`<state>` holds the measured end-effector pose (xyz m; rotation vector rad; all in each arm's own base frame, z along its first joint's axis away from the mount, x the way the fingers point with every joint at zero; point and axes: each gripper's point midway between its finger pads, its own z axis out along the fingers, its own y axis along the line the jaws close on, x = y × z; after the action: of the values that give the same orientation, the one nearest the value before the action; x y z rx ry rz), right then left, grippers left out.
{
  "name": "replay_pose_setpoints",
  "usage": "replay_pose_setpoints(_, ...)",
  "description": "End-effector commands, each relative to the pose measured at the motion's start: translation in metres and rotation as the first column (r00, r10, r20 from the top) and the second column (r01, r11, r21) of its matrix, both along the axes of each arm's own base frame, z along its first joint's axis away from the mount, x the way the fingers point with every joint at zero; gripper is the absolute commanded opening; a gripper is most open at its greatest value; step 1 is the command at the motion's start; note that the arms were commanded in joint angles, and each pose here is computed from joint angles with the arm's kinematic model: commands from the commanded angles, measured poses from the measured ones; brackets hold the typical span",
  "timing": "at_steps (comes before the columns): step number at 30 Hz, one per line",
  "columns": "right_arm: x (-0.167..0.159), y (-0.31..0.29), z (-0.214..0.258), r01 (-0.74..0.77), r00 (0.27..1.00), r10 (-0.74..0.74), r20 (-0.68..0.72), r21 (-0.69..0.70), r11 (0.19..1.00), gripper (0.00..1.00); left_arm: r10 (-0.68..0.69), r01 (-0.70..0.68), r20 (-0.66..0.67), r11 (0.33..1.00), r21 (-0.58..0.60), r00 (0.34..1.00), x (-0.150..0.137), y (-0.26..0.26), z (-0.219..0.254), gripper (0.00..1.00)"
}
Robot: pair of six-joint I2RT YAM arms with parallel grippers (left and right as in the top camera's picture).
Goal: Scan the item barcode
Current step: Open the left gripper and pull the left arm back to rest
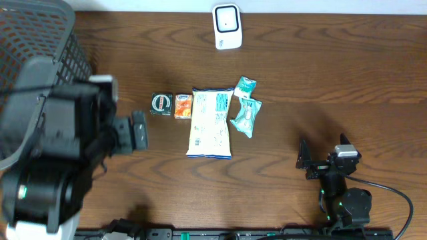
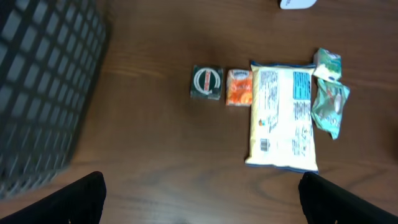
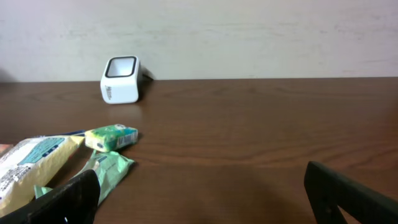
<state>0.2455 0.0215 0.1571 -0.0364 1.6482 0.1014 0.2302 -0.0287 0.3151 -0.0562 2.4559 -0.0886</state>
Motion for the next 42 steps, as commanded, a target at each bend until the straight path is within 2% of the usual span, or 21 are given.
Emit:
replay_pose_setpoints(1,0.000,0.002,-0.001,-0.010,1.000,0.011,0.001,-0.007,1.000,0.99,0.018,-0.018,-0.013,1.000,0.001,1.000,-0.023,0.006,-0.018,0.98)
replay_pose_setpoints(8,0.000,0.002,-0.001,-0.010,1.000,0.011,0.001,-0.007,1.000,0.99,0.087,-0.088,-0.010,0.995,-0.056,0.996,-0.054,0.011,-0.057,0.97)
replay_pose_setpoints(16,0.000,0.002,-0.001,-0.010,1.000,0.011,0.001,-0.007,1.000,0.99,0.224,-0.227,-0.034,0.959,-0.169,0.974,-0.067,0.013,-0.098,0.98)
replay_pose_setpoints(21,0.000,0.002,-0.001,-0.010,1.000,0.011,0.001,-0.007,1.000,0.99,0.282,-0.299,-0.114,0.936,-0.184,0.953,-0.072,0.014,-0.126,0.98)
replay_pose_setpoints(26,0.000,0.002,0.000,-0.011,1.000,0.011,0.003,-0.007,1.000,0.99,0.288,-0.310,-0.140,0.934,-0.176,0.947,-0.076,0.014,-0.132,0.98)
replay_pose_setpoints(28,-0.001,0.005,0.000,-0.024,1.000,0.024,0.001,0.030,0.999,0.99,0.288,-0.310,-0.140,0.934,-0.176,0.947,-0.076,0.014,-0.132,0.98)
replay_pose_setpoints(31,-0.002,0.018,0.001,-0.083,0.996,0.086,-0.010,0.195,0.977,0.99,0.288,-0.310,-0.139,0.934,-0.176,0.947,-0.076,0.014,-0.132,0.98)
replay_pose_setpoints(35,-0.007,0.037,0.004,-0.138,0.981,0.190,-0.040,0.542,0.829,0.99,0.288,-0.310,-0.139,0.934,-0.176,0.947,-0.076,0.014,-0.132,0.98)
replay_pose_setpoints(37,-0.007,0.038,0.004,-0.117,0.980,0.192,-0.052,0.628,0.769,0.99,0.288,-0.310,-0.139,0.934,-0.176,0.947,-0.076,0.014,-0.132,0.98)
replay_pose_setpoints(39,-0.009,0.043,0.004,-0.104,0.972,0.224,-0.067,0.733,0.672,0.99,0.288,-0.310,-0.140,0.934,-0.175,0.947,-0.076,0.014,-0.132,0.98)
replay_pose_setpoints(41,-0.017,0.061,0.007,-0.126,0.938,0.338,-0.077,0.833,0.539,0.99,0.288,-0.310,-0.139,0.934,-0.176,0.947,-0.076,0.014,-0.132,0.98)
replay_pose_setpoints(42,-0.020,0.068,0.007,-0.134,0.922,0.379,-0.078,0.854,0.503,0.99,0.288,-0.310,-0.140,0.934,-0.175,0.947,-0.076,0.014,-0.132,0.97)
